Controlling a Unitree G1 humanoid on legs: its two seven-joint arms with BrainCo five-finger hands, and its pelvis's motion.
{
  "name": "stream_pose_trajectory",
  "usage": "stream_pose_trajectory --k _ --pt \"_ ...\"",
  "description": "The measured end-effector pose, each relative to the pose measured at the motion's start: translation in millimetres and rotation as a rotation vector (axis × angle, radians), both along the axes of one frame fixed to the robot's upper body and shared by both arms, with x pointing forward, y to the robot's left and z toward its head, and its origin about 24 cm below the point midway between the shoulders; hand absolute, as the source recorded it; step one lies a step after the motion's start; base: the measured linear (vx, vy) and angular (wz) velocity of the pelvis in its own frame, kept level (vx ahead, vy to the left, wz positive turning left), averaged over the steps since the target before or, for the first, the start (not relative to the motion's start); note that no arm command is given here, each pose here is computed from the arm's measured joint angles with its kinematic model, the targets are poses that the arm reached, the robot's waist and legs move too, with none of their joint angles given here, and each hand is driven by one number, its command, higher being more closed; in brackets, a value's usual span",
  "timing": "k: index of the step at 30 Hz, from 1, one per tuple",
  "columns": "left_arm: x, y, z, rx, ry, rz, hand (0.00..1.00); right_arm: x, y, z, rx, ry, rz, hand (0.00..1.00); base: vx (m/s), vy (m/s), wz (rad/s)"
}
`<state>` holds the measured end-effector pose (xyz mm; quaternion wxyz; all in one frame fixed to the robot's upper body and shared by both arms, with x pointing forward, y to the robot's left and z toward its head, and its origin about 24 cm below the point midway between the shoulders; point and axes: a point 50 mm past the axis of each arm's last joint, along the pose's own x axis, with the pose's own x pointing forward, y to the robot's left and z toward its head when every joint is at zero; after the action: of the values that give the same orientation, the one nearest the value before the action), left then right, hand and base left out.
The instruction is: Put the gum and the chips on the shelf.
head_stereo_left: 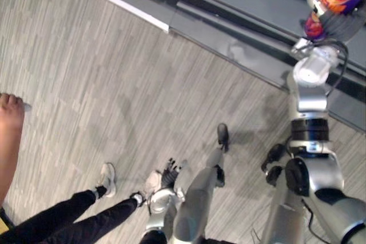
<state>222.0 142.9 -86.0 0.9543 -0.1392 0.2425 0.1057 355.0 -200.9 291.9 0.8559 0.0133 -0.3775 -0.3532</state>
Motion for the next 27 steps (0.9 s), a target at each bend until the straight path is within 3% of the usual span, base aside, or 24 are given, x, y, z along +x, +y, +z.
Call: stream_pose_trajectory --k 14,27 --pt "4 0 6 -0.002 -0.038 0.002 0.00 5 0 8 0.001 0.004 0.002 0.00 0.00 -0.010 0.00" --pt "6 0 8 -0.002 -0.050 0.004 0.00 2 -18 21 -0.020 -0.011 -0.046 0.00 0.00 0.000 0.00"
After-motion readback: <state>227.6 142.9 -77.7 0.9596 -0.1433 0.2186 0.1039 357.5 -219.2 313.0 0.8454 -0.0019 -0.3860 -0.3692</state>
